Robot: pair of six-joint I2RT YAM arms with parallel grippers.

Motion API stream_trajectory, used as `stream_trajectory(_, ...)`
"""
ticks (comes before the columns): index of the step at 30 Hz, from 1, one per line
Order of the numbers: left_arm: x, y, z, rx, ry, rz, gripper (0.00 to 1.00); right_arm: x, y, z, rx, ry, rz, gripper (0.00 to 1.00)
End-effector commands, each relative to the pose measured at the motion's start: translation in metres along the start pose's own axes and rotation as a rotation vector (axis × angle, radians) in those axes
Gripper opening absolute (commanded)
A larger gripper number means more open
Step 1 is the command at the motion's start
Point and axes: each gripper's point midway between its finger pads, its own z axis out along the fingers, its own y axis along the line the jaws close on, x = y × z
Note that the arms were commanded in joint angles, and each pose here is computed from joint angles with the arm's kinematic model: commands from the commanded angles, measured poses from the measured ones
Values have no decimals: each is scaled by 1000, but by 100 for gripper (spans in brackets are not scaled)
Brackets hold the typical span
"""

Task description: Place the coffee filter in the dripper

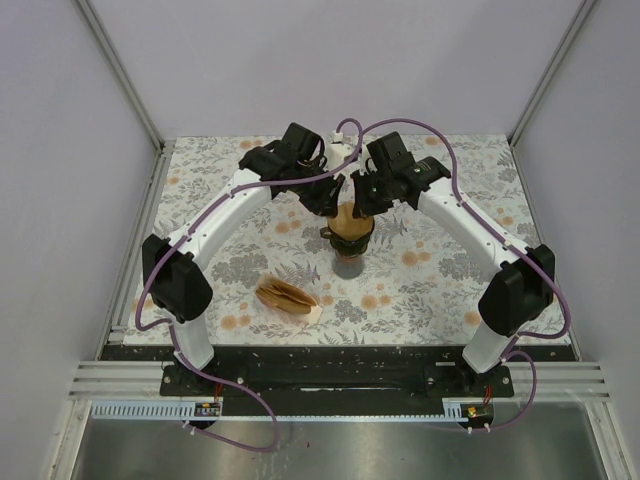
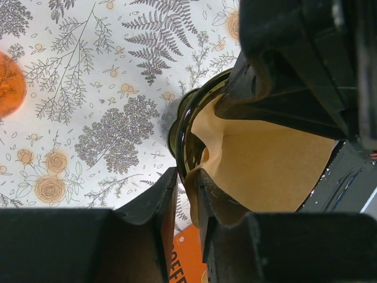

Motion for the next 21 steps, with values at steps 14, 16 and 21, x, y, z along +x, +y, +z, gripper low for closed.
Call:
stream_trajectory(14,-31,-14,-4,46,-111,83,35,-11,22,-4,-116,-64,-57,0)
stream_trajectory(16,-33,-14,-5,42,-125,91,40,-10,24,-3,-127,-66,-60,0)
stream_trajectory(21,-34,-7,-2,17,-142,104,48,-10,24,-5,-130,-75,-72,0)
